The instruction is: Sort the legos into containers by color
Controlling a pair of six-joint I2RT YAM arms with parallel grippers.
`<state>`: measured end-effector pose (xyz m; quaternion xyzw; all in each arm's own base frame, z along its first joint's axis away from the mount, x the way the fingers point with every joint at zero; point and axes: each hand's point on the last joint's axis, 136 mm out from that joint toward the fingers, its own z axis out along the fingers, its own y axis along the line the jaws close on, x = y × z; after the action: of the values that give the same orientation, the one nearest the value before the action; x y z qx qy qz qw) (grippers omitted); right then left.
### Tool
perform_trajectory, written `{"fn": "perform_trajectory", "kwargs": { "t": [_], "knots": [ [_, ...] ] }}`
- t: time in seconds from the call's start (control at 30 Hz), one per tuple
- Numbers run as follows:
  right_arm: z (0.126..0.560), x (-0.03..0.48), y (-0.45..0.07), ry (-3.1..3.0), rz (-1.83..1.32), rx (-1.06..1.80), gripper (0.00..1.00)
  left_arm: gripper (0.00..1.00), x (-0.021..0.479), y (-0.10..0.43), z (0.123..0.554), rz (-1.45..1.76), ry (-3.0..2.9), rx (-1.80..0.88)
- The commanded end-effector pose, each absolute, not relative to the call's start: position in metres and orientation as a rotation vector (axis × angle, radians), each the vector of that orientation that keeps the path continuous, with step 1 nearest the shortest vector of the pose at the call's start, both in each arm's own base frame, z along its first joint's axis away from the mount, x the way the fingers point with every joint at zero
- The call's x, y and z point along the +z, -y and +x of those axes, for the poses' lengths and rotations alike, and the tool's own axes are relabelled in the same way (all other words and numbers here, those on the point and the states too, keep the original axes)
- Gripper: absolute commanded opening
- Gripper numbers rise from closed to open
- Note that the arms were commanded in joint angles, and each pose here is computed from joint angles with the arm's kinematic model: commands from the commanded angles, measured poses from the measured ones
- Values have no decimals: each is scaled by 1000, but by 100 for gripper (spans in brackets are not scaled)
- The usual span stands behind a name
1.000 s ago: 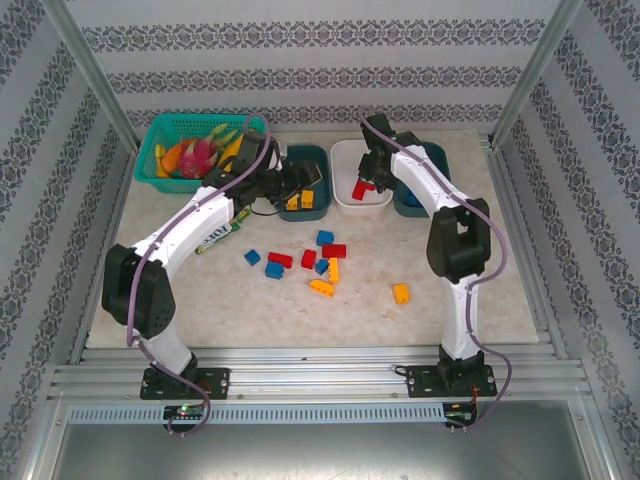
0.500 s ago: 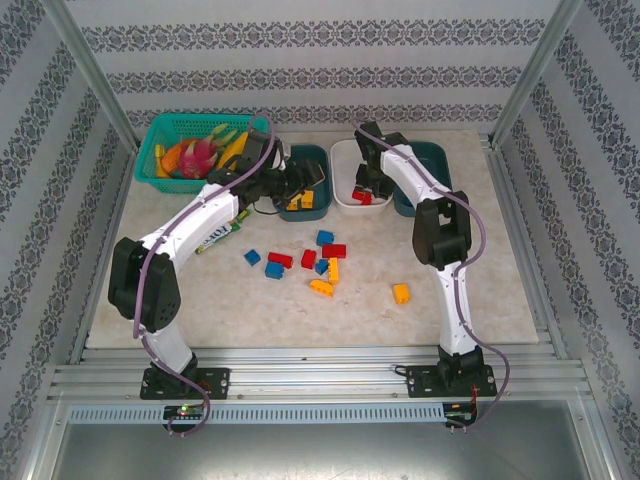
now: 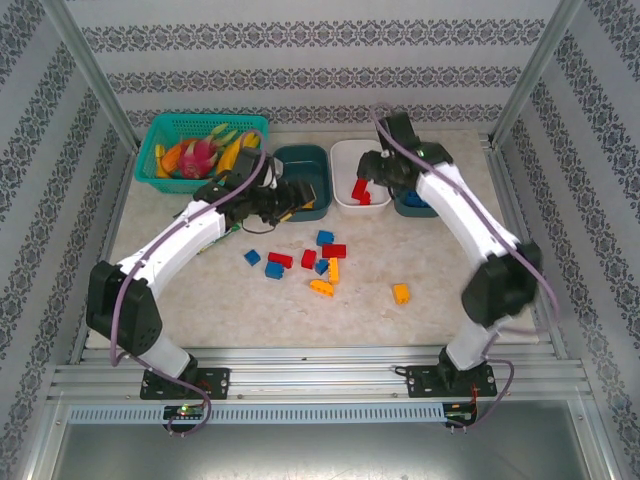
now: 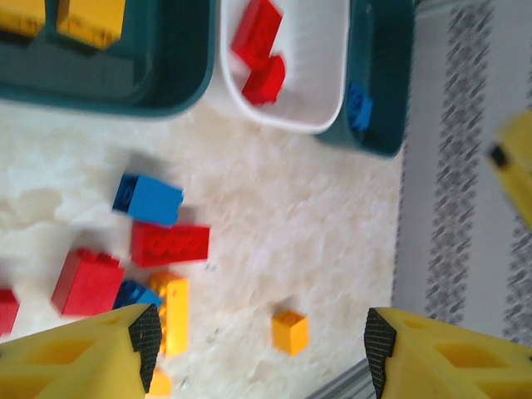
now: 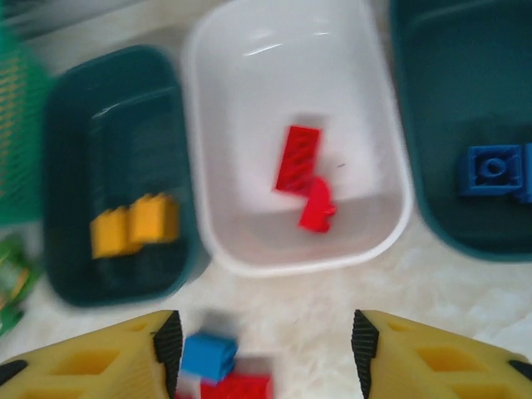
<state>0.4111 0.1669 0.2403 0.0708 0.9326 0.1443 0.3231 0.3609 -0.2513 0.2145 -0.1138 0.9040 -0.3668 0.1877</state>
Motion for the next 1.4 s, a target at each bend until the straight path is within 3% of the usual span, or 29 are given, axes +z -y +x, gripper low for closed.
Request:
{"fn": "perform_trajectory", "kwargs": {
  "t": [0.0, 0.2, 0.43, 0.73, 1.03, 1.37],
  "knots": [
    [366, 228, -199, -2391, -54, 570, 60, 68, 172, 251, 312, -233, -2737, -905],
    [258, 175, -202, -2458, -185, 781, 60, 61, 116, 251, 274, -596, -2862, -867],
    [202, 150, -196, -2495, -262, 851, 61, 61, 79, 275, 258, -1075, -2844, -817],
    [178, 153, -195, -2365, -379, 929, 64, 63, 54, 289, 246, -1502, -2719, -646],
    [170, 151, -187, -2379, -384, 910, 65, 65, 51, 290, 257, -1547, -2654, -593],
    [177, 154, -189, -2384, -364, 906, 65, 58, 21, 307, 259, -1612, -2687, -595]
  ]
}}
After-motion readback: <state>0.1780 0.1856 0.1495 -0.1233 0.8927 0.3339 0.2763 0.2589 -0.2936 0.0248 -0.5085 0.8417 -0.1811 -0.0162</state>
